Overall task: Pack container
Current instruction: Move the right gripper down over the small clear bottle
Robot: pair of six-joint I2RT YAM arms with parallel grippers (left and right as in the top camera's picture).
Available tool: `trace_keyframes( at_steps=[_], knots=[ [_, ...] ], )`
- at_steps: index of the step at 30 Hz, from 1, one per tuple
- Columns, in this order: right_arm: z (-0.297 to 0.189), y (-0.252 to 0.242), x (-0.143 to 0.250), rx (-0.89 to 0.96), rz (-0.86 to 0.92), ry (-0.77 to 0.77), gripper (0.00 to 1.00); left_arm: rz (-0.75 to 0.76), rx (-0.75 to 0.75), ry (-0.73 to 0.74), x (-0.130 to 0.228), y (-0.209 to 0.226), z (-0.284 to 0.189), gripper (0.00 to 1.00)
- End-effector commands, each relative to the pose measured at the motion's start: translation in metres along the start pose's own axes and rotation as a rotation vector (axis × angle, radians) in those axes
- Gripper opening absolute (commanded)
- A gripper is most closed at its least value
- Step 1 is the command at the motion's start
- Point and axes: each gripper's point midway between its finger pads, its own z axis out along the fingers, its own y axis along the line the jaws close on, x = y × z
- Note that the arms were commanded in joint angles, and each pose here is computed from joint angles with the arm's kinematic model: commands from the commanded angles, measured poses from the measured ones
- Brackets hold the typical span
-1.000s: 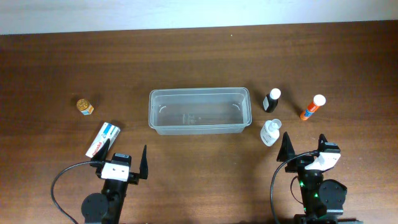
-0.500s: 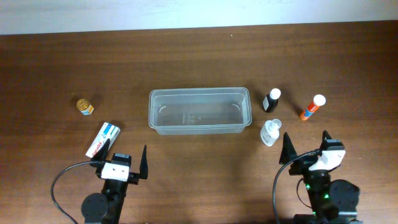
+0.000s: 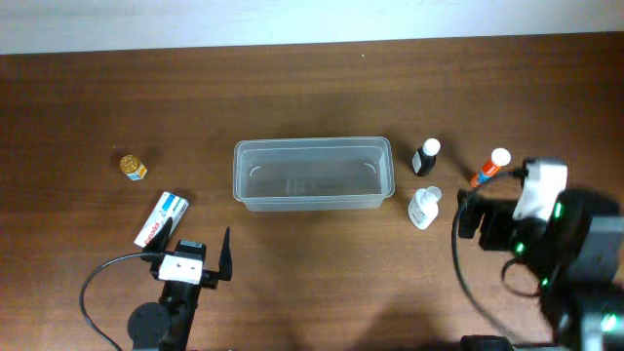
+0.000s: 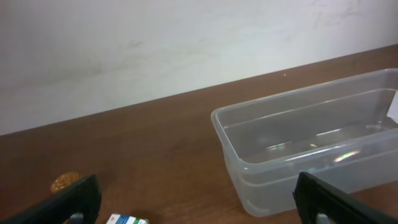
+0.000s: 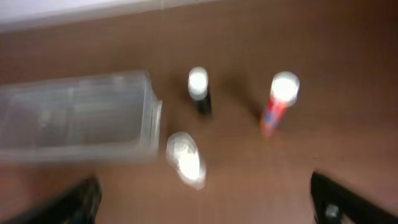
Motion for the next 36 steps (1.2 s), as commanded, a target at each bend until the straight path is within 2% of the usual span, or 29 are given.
trace_keyframes(
  at_steps=[1, 9, 17, 20, 30, 36],
  knots=[
    [-0.002, 0.001, -0.019, 0.002, -0.042, 0.138, 0.98, 0.009, -0.005, 0.000, 0.002, 0.001, 0.000, 0.99],
    [0.038, -0.001, -0.001, -0.009, 0.011, 0.500, 0.98, 0.009, -0.005, 0.000, 0.002, 0.001, 0.000, 0.99],
    [0.094, -0.010, 0.023, -0.024, -0.022, 0.707, 1.00, 0.009, -0.005, 0.000, 0.002, 0.001, 0.000, 0.99],
    [0.113, -0.008, 0.035, -0.039, -0.049, 0.779, 0.95, 0.009, -0.005, 0.000, 0.002, 0.001, 0.000, 0.99],
    [0.136, 0.030, 0.036, -0.013, -0.291, 0.750, 0.96, 0.009, -0.005, 0.000, 0.002, 0.001, 0.000, 0.99],
    [0.135, 0.036, 0.038, 0.037, -0.305, 0.752, 0.98, 0.009, -0.005, 0.000, 0.002, 0.001, 0.000, 0.99]
  ],
)
